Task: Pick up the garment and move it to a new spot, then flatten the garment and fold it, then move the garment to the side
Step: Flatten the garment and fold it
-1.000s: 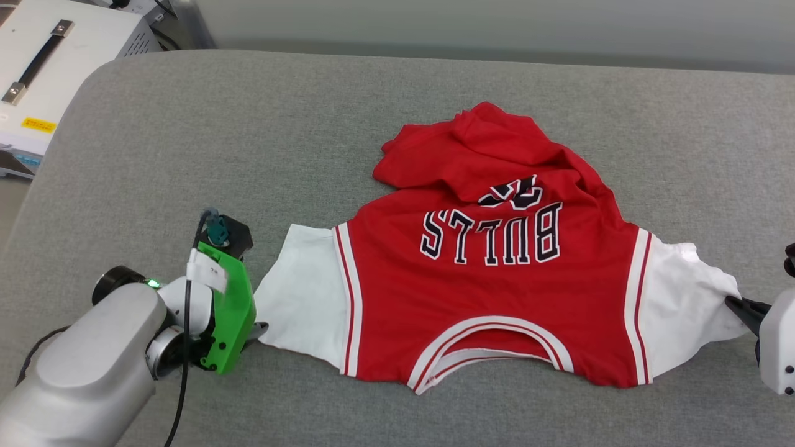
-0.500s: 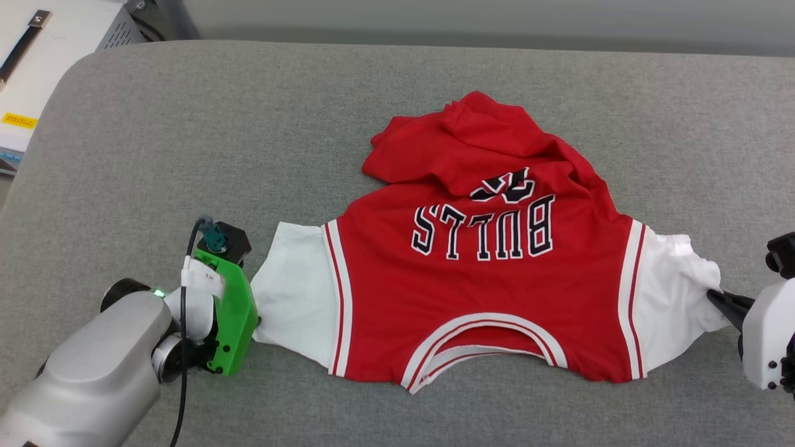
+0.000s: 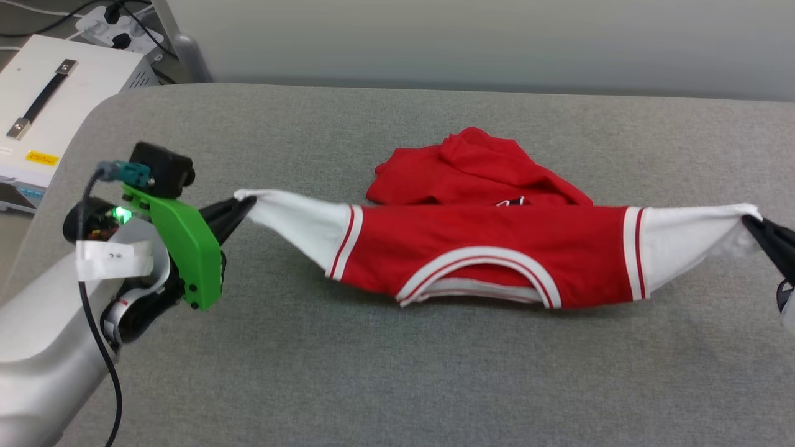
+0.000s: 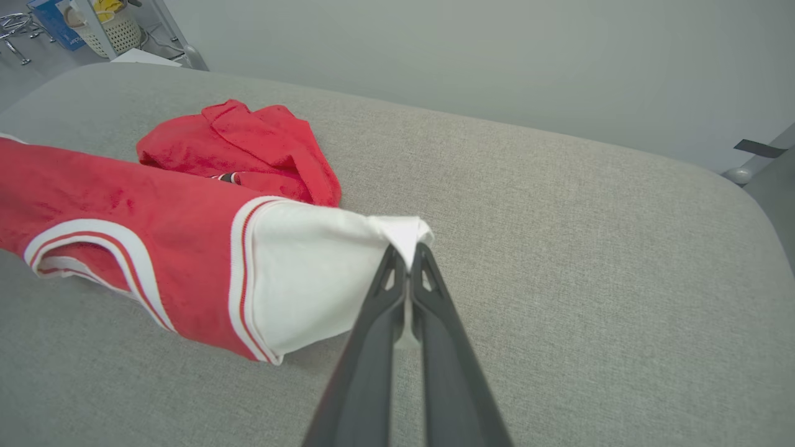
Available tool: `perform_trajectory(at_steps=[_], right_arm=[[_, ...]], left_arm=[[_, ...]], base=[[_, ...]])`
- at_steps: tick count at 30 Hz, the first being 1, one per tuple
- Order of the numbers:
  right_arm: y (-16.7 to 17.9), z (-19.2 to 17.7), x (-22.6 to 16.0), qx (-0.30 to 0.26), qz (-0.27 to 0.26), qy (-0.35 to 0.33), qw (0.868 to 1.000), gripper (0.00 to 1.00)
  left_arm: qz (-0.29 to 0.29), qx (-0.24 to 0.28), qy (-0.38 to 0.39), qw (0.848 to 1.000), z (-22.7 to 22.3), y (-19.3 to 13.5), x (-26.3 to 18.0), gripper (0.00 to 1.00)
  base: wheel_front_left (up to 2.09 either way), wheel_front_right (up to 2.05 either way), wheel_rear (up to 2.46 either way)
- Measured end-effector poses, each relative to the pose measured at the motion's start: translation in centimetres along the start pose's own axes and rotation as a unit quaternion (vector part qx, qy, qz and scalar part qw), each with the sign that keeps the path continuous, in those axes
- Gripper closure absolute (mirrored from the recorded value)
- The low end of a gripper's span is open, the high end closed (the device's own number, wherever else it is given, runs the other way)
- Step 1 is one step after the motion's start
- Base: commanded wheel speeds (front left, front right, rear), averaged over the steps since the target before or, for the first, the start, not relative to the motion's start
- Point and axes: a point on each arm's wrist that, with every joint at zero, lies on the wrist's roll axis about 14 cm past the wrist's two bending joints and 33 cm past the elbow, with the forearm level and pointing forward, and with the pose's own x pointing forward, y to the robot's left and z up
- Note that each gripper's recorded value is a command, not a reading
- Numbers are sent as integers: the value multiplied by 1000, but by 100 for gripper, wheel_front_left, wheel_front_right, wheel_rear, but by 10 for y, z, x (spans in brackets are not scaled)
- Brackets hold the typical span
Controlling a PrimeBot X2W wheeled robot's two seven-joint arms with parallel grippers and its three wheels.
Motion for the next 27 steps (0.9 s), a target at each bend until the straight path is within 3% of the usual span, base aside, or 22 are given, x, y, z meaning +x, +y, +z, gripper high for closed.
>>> perform_trajectory(at_steps=[8, 14, 21, 27], right_arm=[[9, 79, -24, -16, 11, -126, 992, 100], [11, 143, -51, -36, 8, -227, 973, 100], [9, 196, -60, -65, 2, -298, 952, 100], [6, 228, -39, -82, 2, -319, 944, 100]], left_arm=[[-12, 60, -178, 982, 118, -26, -29, 100], [-27, 96, -279, 955, 186, -50, -54, 100], [-26, 132, -336, 932, 235, -59, -60, 100], [-26, 142, -358, 923, 272, -54, -41, 100]], base=[[0, 0, 0], [0, 0, 0], [0, 0, 0], [0, 0, 0]])
